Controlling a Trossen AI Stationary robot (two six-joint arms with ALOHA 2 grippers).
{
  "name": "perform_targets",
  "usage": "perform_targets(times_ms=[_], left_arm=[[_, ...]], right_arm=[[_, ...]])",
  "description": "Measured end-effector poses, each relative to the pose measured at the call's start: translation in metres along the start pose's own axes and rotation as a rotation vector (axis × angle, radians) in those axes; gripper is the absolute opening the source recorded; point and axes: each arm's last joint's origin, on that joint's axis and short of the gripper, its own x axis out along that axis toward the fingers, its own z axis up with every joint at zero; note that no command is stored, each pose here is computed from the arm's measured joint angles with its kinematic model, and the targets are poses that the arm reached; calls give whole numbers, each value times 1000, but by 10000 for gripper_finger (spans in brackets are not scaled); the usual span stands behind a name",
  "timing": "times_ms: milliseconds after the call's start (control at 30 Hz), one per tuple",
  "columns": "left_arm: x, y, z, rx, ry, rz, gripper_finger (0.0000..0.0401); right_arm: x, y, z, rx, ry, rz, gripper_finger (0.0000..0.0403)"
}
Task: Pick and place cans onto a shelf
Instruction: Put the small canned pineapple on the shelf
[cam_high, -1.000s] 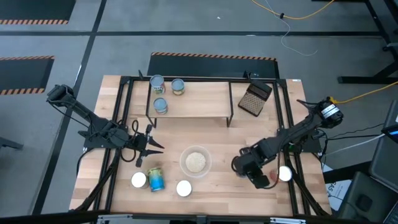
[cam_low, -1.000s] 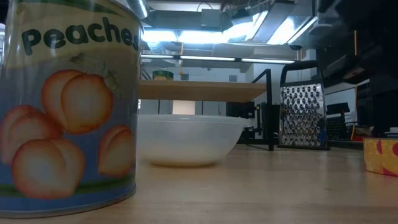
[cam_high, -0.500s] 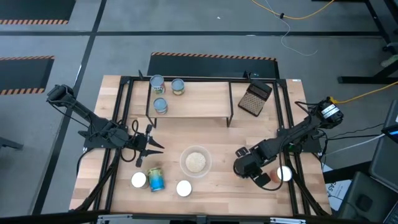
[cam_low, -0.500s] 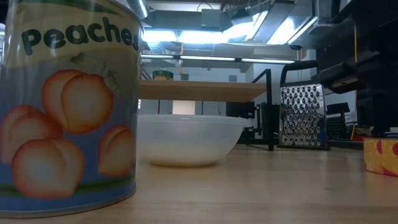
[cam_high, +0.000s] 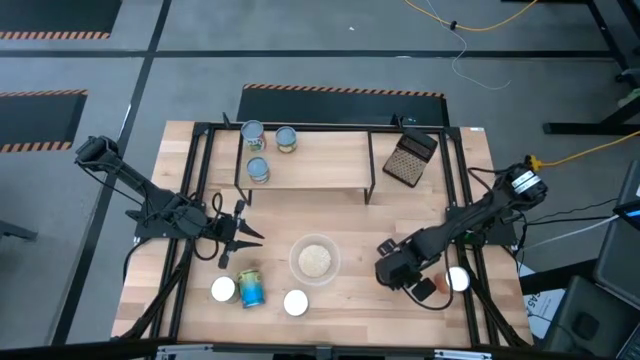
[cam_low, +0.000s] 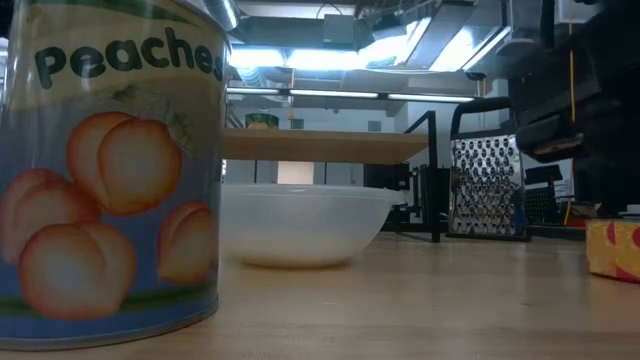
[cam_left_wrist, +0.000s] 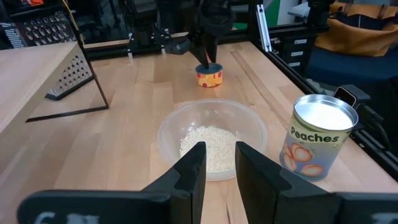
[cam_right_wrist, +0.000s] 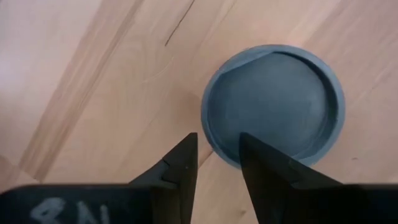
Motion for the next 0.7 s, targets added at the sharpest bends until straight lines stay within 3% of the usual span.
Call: perform_targets(times_ms=[233, 567, 700], left_arm=[[0, 0, 0, 0, 0, 0, 79], [0, 0, 0, 0, 0, 0, 79], [0, 0, 0, 1, 0, 0, 79]], right_arm=[[5, -1, 2, -7, 14, 0, 113], [5, -2, 10, 17, -62, -28, 19], [5, -6, 17, 70, -135, -48, 9]])
